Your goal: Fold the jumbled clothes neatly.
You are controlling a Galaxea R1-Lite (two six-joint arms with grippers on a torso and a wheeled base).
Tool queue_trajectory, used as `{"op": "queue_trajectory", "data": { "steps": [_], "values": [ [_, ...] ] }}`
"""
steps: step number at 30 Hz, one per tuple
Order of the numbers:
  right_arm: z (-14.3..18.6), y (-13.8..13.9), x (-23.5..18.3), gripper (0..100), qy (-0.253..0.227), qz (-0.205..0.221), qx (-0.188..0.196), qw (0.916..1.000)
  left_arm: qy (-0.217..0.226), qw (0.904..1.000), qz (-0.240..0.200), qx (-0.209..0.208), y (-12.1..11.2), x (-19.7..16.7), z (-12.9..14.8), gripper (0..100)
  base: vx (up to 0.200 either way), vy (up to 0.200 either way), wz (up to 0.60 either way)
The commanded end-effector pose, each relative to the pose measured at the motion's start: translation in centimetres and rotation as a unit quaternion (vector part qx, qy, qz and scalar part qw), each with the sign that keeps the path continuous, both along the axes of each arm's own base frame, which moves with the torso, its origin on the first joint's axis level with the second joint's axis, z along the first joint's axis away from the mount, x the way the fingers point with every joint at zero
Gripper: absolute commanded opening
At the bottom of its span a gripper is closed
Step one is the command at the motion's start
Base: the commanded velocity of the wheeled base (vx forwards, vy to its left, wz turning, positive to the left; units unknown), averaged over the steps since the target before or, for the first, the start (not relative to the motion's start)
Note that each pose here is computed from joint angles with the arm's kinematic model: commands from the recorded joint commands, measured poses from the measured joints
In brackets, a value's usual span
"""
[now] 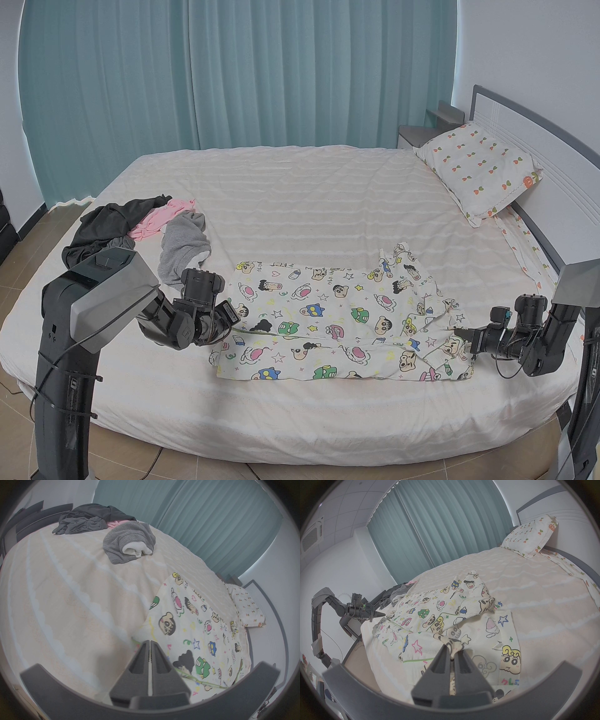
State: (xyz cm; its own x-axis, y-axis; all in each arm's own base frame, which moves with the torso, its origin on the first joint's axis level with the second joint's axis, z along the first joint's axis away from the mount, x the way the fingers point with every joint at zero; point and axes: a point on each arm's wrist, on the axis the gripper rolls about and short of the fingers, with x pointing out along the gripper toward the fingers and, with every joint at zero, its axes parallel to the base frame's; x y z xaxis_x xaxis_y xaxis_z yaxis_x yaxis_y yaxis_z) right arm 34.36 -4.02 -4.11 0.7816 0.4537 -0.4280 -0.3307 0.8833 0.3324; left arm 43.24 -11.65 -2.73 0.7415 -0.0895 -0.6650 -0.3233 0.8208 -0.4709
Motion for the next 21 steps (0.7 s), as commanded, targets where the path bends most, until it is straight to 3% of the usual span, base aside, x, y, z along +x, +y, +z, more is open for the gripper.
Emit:
{"op": "queue_trajectory", "data": {
  "steps": [1,16,17,18,21],
  "values": [
    [-0.2,0.0,0.1,0,0.004,-0.003,0.006,1.0,-0.008,1.0,0.0,-0.002,-0.2,0.3,0.3,0,0.0,0.0,0.0],
    [-0.4,0.0,-0.3,0,0.013,-0.007,0.009,0.9998,0.017,0.9998,0.011,0.004,1.2,-0.6,-0.1,0,0.0,0.0,0.0],
    [-0.3,0.0,-0.2,100,0.011,-0.008,0.009,0.9999,0.015,0.9998,0.014,0.002,1.5,-0.4,0.0,0,0.0,0.0,0.0],
    [-0.4,0.0,-0.2,100,0.011,-0.007,0.01,0.9999,0.015,0.9998,0.016,0.002,1.6,-0.4,0.1,100,0.0,0.0,0.0],
    [-0.3,-0.2,-0.3,100,0.011,-0.012,0.012,0.9998,0.013,0.9997,0.021,-0.001,2.0,-0.5,0.5,100,0.0,0.0,0.0]
  ]
}}
